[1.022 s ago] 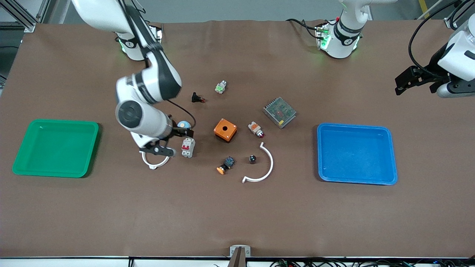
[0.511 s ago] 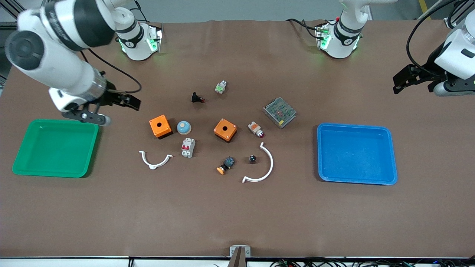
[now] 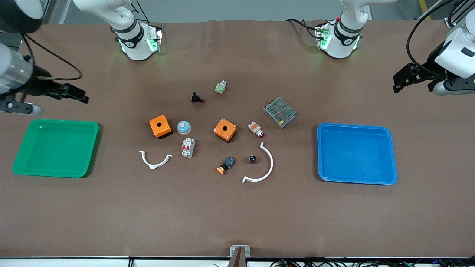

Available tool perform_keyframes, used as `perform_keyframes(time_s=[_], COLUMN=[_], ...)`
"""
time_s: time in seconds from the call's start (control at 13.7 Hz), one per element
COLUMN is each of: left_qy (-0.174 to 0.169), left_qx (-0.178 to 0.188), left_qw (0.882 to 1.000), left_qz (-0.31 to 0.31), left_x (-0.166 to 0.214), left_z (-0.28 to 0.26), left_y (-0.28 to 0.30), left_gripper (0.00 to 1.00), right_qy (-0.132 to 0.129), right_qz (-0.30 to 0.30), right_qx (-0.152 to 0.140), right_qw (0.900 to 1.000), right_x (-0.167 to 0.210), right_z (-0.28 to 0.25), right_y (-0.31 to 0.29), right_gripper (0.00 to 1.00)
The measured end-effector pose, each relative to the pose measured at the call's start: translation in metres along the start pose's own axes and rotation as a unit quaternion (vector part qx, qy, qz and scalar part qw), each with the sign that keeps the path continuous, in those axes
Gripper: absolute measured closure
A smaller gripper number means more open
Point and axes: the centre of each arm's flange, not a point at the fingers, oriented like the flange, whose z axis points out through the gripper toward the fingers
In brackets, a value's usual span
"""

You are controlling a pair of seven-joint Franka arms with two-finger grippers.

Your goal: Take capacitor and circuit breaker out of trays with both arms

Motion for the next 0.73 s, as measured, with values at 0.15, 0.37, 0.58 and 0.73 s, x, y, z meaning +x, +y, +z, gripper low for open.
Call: perform_keyframes(time_s=[0.15,0.37,0.58,0.73], left_qy=[0.0,0.0,0.001,0.003], left_qx=[0.0,0.0,0.0,0.0], left_qw=[1.0,1.0,1.0,1.0], left_qz=[0.0,0.0,0.0,0.0], left_x=[0.0,0.0,0.0,0.0], left_z=[0.0,0.0,-0.001,-0.003], left_y=[0.0,0.0,0.0,0.0], left_gripper=[0.0,0.0,0.0,0.0], right_qy=[0.007,0.028,0.045,0.048], right_qz=[0.005,0.017,-0.001,-0.012], right_qx=[-0.017,-0.017,-0.016,-0.017], right_qw=[1.0,0.999,0.999,0.999], right_x=[0.0,0.002,0.003,0.005], right_z=[-0.012,-0.031,-0.049,-0.051], right_y=[0.016,0.029,0.038,0.043], right_gripper=[0.0,0.0,0.0,0.0])
